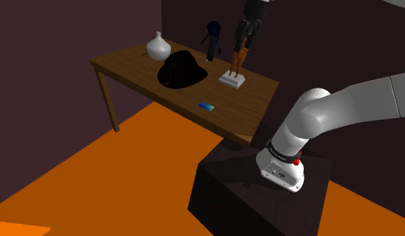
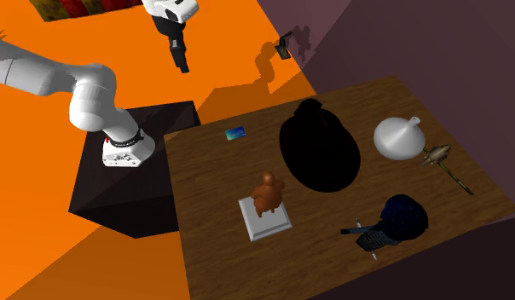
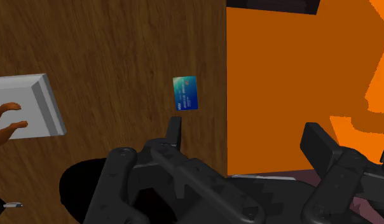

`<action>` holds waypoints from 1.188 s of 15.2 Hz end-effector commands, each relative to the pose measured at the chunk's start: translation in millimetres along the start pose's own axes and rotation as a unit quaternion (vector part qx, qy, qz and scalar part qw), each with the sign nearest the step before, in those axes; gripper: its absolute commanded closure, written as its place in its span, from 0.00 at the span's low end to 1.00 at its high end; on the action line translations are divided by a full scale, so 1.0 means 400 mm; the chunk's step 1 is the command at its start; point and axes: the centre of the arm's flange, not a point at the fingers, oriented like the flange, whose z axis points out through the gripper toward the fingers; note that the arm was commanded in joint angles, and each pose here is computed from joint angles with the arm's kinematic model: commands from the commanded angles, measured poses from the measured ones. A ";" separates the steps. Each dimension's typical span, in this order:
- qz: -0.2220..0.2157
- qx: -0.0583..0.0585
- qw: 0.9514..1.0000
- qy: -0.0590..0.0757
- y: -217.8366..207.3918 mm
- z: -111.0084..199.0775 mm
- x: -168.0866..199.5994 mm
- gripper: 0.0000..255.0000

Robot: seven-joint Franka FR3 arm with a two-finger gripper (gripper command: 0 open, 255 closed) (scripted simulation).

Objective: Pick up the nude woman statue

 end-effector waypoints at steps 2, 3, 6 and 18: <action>-0.001 -0.004 1.000 0.000 0.027 0.005 0.011 0.00; -0.002 -0.009 1.000 -0.001 0.055 0.010 0.022 0.00; -0.005 -0.022 1.000 -0.002 0.137 0.023 0.056 0.00; -0.017 -0.075 0.997 -0.005 0.466 0.054 0.195 0.00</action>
